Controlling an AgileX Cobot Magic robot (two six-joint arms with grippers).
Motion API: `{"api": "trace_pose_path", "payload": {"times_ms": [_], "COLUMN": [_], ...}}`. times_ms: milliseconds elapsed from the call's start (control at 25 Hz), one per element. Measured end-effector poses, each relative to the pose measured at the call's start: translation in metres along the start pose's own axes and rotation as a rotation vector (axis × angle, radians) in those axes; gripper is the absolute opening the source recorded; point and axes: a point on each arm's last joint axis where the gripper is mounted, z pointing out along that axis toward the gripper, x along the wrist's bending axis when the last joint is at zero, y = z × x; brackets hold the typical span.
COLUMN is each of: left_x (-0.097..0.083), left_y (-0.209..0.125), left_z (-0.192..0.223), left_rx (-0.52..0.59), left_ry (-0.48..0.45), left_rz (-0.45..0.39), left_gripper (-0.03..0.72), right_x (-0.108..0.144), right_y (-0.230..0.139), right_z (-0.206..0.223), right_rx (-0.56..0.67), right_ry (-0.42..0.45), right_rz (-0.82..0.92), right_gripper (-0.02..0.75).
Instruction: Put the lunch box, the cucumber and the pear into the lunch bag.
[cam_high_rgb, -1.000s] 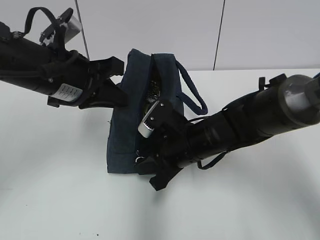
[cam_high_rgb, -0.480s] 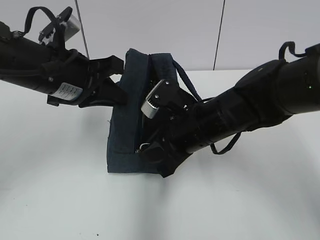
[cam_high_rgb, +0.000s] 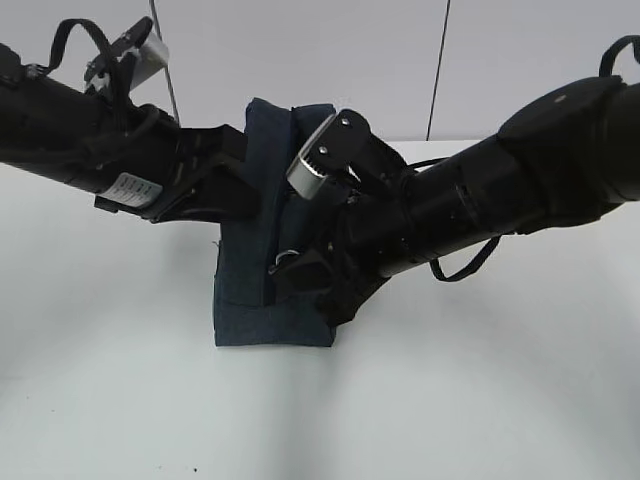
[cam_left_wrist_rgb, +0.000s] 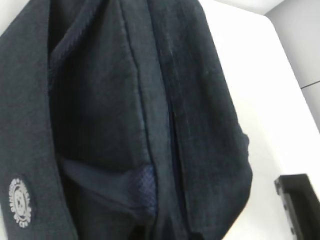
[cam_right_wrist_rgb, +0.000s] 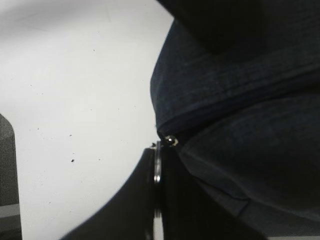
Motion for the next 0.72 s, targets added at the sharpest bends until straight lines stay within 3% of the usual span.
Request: {"api": "trace_pose_path", "payload": {"times_ms": [160,440,720], "left_x": [0.001,0.002,0.004], "left_y": [-0.004,-0.008,-0.015], "left_z": [0.000,-0.001,-0.006], "left_rx": [0.044,0.096,0.171], "left_ry": [0.011,0.020,0.058], "left_rz": [0.044,0.088,0.190], "left_gripper": [0.213,0.237,0.261], "right_x": [0.001,0.002,-0.004], "right_y": [0.006,0.015,0.030], "right_z": [-0.008,-0.019,-0.024], "right_rx": [-0.018,-0.045,-0.091], "right_ry": [-0.029,-0.074,-0.119], "right_rz": [-0.015,-0.033,-0.035], "right_gripper": [0.006,0.006,0.006]}}
